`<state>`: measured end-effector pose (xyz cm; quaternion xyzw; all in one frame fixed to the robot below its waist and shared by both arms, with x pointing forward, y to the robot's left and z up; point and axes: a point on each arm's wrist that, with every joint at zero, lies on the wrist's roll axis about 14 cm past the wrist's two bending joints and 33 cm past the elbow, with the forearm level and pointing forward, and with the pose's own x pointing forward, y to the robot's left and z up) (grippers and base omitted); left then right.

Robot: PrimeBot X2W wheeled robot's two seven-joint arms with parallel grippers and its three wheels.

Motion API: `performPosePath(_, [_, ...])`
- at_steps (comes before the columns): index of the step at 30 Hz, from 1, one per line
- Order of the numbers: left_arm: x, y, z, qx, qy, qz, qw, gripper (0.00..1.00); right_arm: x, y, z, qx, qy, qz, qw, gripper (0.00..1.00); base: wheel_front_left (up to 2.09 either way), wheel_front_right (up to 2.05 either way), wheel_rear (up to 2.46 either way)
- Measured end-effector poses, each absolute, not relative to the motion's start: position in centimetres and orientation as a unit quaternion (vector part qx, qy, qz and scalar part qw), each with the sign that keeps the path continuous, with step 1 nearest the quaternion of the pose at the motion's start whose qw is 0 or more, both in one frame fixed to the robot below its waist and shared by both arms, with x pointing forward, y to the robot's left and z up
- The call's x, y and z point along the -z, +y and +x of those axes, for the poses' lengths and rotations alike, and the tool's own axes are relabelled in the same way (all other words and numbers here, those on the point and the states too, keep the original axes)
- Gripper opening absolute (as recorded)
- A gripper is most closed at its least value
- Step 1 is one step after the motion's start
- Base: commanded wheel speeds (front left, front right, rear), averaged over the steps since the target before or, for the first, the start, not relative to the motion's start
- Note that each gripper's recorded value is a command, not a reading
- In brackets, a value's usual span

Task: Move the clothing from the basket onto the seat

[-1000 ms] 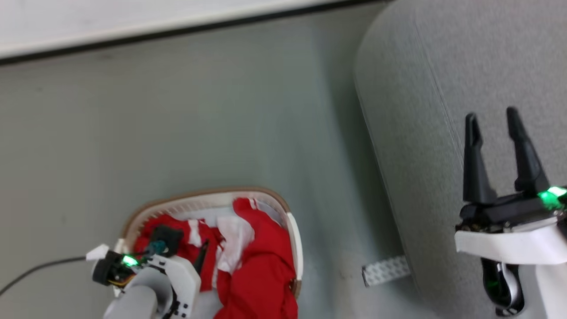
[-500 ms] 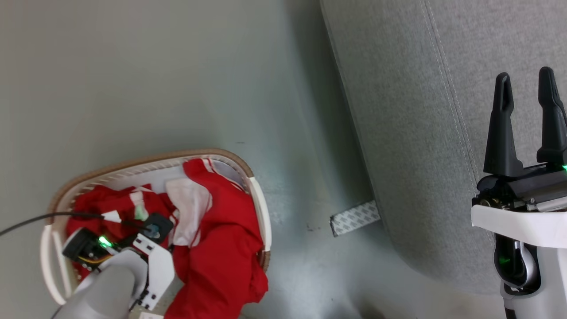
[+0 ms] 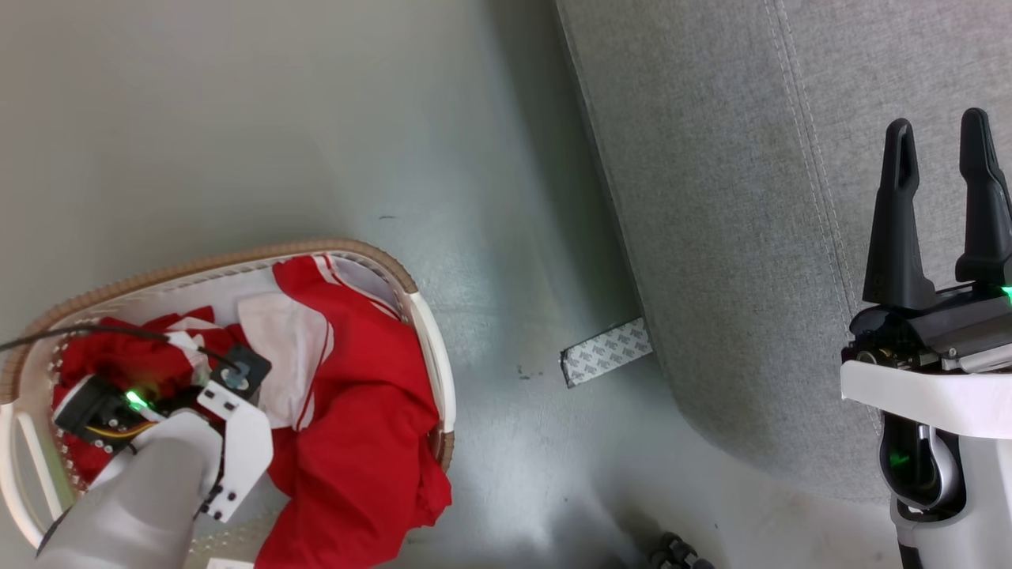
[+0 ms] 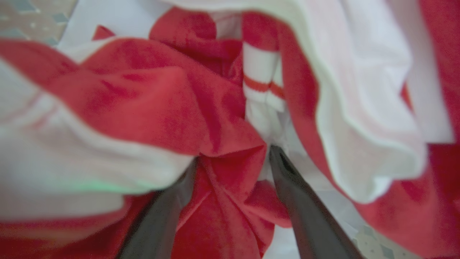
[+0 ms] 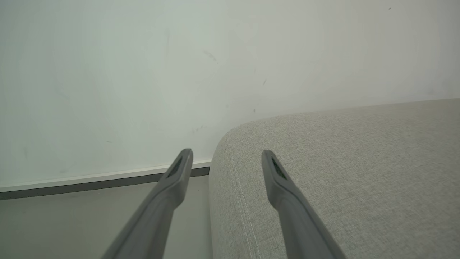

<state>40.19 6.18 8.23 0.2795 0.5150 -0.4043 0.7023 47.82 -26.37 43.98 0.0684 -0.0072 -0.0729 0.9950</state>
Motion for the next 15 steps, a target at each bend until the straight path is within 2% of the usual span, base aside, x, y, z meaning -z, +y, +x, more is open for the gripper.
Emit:
performPosePath(1, [-8.1, 6.1, 40.2, 0.404, 0.516, 0.278, 0.702, 0.71, -43.8, -26.4, 47.8, 0.073, -0.005, 0.068, 0.995, 1.00, 0.00, 0.00, 0.00])
performPosePath(2, [-8.0, 6.1, 40.3, 0.404, 0.517, 0.276, 0.703, 0.27, -43.7, -26.4, 47.8, 0.074, -0.003, 0.068, 0.995, 1.00, 0.00, 0.00, 0.00])
performPosePath(3, [-7.9, 6.0, 40.3, 0.404, 0.516, 0.275, 0.704, 0.00, -43.6, -26.4, 47.8, 0.074, -0.002, 0.069, 0.995, 1.00, 0.00, 0.00, 0.00])
performPosePath(10, [-9.0, 5.3, 40.8, 0.402, 0.503, 0.260, 0.720, 0.00, -44.1, -26.4, 47.8, 0.073, -0.008, 0.073, 0.995, 1.00, 0.00, 0.00, 0.00])
performPosePath(15, [-11.0, 4.5, 41.1, 0.387, 0.490, 0.235, 0.745, 0.00, -45.7, -26.1, 47.7, 0.068, -0.026, 0.075, 0.994, 1.00, 0.00, 0.00, 0.00])
